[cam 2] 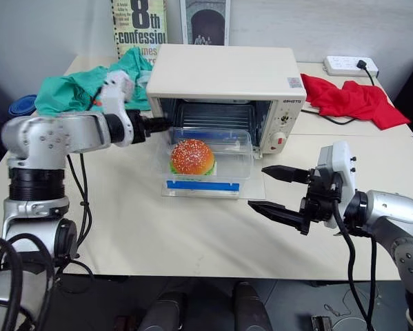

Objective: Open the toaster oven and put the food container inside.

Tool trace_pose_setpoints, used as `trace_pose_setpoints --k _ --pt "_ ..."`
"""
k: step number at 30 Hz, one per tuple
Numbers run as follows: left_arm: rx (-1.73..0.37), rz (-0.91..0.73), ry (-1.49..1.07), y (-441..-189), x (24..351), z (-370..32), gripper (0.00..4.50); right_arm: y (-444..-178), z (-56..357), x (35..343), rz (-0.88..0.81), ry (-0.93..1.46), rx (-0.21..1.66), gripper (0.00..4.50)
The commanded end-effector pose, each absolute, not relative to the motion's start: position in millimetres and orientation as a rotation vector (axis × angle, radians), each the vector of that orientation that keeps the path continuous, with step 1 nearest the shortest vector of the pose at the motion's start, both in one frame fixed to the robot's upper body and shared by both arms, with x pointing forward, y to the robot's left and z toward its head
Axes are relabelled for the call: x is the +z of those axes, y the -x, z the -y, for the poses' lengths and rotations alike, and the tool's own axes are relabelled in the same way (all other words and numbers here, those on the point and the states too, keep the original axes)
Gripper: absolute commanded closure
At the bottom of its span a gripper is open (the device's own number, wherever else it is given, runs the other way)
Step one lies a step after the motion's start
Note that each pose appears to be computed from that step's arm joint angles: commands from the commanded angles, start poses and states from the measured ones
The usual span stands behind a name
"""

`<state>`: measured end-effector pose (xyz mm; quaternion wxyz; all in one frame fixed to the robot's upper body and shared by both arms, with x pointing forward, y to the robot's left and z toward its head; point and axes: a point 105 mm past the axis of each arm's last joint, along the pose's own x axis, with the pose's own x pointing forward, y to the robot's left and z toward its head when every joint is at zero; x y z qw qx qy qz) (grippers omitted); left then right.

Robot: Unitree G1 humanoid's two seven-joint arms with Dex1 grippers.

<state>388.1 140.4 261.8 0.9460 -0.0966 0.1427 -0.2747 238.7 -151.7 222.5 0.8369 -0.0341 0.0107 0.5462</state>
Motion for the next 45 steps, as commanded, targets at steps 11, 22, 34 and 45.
trace_pose_setpoints --k 11,22,34,45 --pt "-1.231 -0.197 -0.064 -272.2 235.3 -137.6 4.22 -241.8 122.4 207.8 -0.061 0.024 1.245 3.59" --pt "-1.132 -0.239 -0.303 -313.1 181.6 -123.8 4.5 -287.3 82.0 170.1 -0.088 0.038 1.112 4.42" --pt "-0.956 -0.068 -0.24 -357.4 203.7 -98.3 4.5 -356.7 75.9 190.2 0.035 0.023 0.867 4.42" --pt "-0.728 0.016 -0.184 -400.1 221.9 -100.2 4.5 -408.2 80.8 207.8 0.127 0.014 0.688 4.42"
